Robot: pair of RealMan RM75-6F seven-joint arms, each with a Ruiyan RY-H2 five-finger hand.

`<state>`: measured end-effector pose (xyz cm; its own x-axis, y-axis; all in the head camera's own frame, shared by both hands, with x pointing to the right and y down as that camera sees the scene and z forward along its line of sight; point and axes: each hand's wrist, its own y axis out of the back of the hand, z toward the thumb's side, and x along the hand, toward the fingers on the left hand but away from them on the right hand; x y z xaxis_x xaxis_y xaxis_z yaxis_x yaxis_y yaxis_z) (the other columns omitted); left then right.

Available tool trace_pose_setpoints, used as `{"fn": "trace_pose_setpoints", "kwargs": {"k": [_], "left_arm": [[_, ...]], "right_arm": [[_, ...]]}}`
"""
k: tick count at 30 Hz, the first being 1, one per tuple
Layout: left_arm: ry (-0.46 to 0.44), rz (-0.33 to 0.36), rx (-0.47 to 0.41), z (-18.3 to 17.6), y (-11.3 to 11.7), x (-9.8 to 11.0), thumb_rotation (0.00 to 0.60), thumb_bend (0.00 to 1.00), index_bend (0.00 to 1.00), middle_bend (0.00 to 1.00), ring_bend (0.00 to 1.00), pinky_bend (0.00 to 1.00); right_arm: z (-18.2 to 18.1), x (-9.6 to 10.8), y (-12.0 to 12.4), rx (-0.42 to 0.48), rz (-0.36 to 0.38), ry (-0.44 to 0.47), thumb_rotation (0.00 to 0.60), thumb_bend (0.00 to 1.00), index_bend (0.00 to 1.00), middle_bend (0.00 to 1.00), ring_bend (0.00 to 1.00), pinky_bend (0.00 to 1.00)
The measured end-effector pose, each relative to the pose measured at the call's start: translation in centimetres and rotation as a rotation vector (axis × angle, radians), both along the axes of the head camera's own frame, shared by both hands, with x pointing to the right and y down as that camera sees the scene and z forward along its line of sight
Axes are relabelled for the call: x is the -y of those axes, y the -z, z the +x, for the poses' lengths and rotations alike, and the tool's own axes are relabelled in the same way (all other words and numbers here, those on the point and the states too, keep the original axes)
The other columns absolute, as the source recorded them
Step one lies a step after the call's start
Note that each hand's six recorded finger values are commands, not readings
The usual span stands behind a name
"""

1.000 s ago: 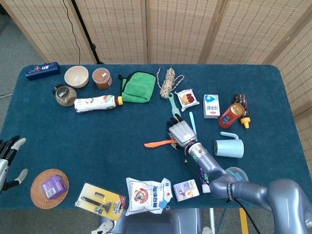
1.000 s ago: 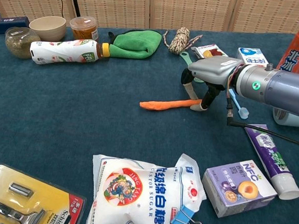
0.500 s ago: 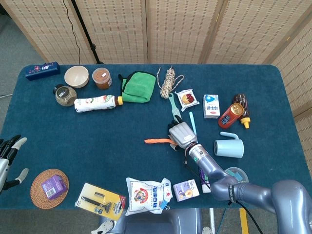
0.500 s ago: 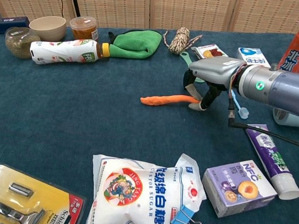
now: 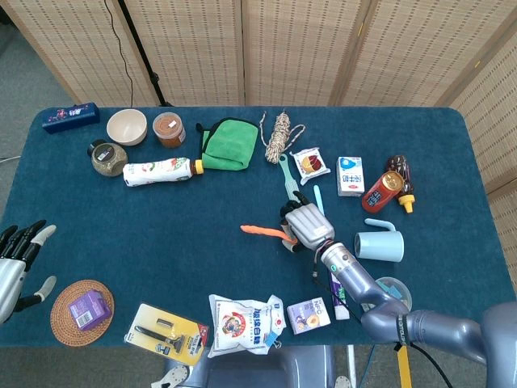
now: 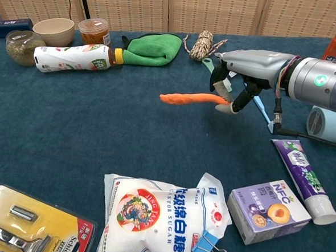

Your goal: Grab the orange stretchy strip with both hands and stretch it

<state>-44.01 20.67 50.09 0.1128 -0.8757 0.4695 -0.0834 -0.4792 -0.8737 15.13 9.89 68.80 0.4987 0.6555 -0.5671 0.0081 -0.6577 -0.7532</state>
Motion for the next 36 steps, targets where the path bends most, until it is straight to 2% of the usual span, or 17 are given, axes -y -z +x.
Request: {"fn": "trace_pose_setpoints", "kwargs": {"k": [8,22,28,32,36], "left_arm": [[-0.093,0.011,-0.017,2.5,-0.1,1.3,0.600,0.31,0.12,0.07,0.09,0.04],[-0.295,0.080,-0.060,9.8,-1.3,5.6,0.600,0.31,0.22,0.07,0.10,0.04],[-0.326,0.087,-0.096,12.2,-2.1,6.8,0.600,0.31,0.30,0.11,0.14,0.04],[-0.327,0.095,-0.156,14.1,-3.0,7.6,0.600,0.31,0.37,0.14,0.16,0.04],[-0.331,0.112,-0.204,16.1,-3.7,8.4,0.600,0.31,0.38,0.14,0.16,0.04]], "right_arm": [[0.3,-0.4,3.5,0.115,-0.018,-0.050,0.600,0.58,0.71,0.32,0.22,0.03],[0.6,-1.4,8.6,0.256,-0.032,-0.150,0.600,0.58,0.71,0.32,0.22,0.03],[0.3,-2.0,9.9,0.305,-0.057,-0.184,0.600,0.58,0.71,0.32,0.23,0.03],[-0.1,-2.6,10.7,0.352,-0.087,-0.216,0.600,0.58,0.71,0.32,0.23,0.03],[-0.3,-2.8,11.2,0.377,-0.103,-0.235,0.600,0.58,0.71,0.32,0.23,0.03]]}}
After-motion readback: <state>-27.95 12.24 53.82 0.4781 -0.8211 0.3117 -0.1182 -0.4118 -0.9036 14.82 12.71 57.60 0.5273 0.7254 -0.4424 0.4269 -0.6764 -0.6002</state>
